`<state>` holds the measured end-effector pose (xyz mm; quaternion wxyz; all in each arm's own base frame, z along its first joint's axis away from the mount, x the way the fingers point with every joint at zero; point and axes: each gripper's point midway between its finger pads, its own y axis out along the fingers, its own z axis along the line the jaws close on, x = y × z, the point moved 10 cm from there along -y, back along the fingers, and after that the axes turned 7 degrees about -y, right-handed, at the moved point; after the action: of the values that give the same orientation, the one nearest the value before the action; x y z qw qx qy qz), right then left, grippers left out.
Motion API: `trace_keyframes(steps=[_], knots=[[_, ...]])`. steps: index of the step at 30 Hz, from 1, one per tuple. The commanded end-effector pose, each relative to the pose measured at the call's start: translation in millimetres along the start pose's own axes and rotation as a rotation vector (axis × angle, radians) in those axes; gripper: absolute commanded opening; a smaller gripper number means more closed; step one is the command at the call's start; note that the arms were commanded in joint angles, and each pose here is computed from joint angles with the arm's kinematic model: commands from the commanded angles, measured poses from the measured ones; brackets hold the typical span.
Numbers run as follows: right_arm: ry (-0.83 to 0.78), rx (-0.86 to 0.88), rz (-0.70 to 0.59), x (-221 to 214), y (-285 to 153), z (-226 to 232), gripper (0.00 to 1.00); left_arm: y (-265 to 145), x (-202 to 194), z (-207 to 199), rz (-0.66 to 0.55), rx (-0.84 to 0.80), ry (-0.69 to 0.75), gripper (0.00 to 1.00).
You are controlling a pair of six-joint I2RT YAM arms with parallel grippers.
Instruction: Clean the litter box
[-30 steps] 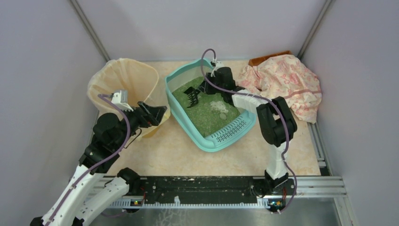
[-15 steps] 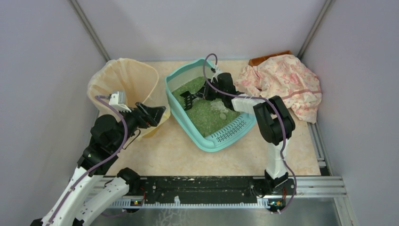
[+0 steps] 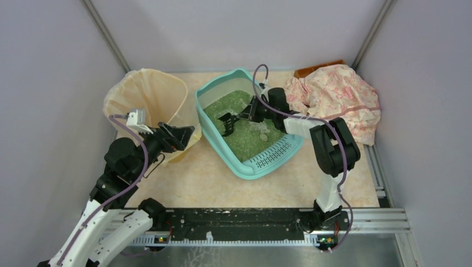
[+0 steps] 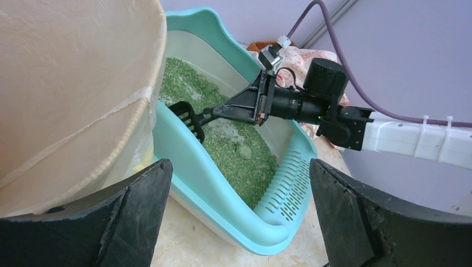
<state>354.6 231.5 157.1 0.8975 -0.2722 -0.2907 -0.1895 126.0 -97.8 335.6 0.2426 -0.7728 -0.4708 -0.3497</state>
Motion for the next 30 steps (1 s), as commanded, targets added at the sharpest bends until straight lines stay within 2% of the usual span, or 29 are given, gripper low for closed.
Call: trace_keyframes(steps=[1, 10, 17, 30], knots=[[-0.039, 0.105, -0.093, 29, -32, 26, 0.0, -2, -2, 2, 0.009, -0.001, 0.013, 0.98], [-0.031, 0.102, -0.179, 50, -61, 32, 0.0, 1, -4, 1, 0.022, -0.014, 0.01, 0.98], [-0.011, 0.086, -0.25, 64, -93, 20, 0.0, 4, -5, 1, 0.026, -0.016, 0.007, 0.98], [0.057, 0.249, -0.321, 50, -143, -10, 0.0, 7, -6, -2, 0.036, -0.035, 0.001, 0.97]])
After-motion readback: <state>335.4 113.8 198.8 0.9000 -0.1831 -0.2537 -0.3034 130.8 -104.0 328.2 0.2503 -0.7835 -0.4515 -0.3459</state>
